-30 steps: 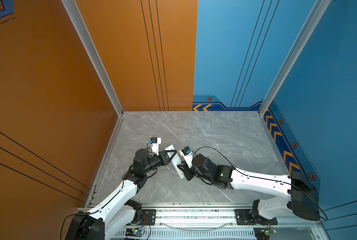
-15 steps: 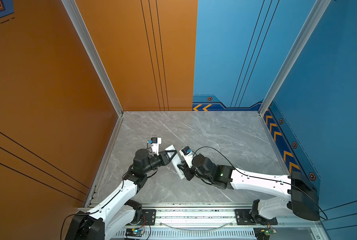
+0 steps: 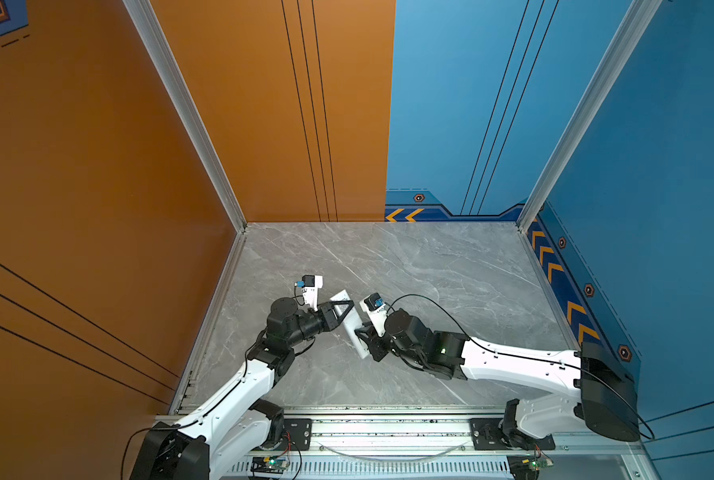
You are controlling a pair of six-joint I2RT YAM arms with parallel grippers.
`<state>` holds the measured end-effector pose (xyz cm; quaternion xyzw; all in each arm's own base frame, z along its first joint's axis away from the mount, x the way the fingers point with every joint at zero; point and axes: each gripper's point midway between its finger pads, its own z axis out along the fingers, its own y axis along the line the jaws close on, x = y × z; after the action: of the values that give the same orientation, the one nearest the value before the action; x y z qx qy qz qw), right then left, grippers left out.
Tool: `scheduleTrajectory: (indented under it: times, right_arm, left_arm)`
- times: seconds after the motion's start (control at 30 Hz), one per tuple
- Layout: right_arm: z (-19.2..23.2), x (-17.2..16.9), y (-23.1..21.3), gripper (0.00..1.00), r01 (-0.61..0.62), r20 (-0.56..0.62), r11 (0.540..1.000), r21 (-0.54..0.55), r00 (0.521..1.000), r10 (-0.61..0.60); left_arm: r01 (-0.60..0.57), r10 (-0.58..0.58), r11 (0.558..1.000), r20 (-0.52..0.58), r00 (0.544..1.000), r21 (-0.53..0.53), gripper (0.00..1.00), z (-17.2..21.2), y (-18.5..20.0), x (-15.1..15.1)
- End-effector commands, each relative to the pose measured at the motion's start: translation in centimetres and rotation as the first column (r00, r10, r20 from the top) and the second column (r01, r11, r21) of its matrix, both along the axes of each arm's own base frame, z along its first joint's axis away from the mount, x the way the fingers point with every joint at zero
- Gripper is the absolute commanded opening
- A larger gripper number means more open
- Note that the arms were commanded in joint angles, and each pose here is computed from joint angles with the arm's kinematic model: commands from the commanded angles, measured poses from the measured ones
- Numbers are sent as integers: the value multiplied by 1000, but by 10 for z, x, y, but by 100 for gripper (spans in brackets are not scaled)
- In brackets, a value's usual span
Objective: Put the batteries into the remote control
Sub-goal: 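Press the cover down and slide it shut, then open the right gripper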
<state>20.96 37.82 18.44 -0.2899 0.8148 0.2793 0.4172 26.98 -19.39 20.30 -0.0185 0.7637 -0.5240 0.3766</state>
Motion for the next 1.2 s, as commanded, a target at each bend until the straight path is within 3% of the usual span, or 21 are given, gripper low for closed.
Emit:
scheduleTrajectory:
  times: [0.0,0.4,0.63,1.17]
  right_arm:
    - [-21,-4,-5,1,12,-43,998,-55,999,-15]
    - [-25,1,-9,1,47,-67,992,-118,996,-56]
    - [-16,-1,-10,0,47,-43,997,-64,998,-50]
    - [-27,-9,-2,2,-14,-54,999,-48,998,11]
  left_arm:
    - [13,-11,999,63,998,-35,0,23,0,0]
    - [11,-9,999,64,998,-36,0,22,1,-1]
    - [10,-7,999,65,998,-38,0,22,2,-1]
    - [15,-11,999,70,997,-44,0,25,2,-2]
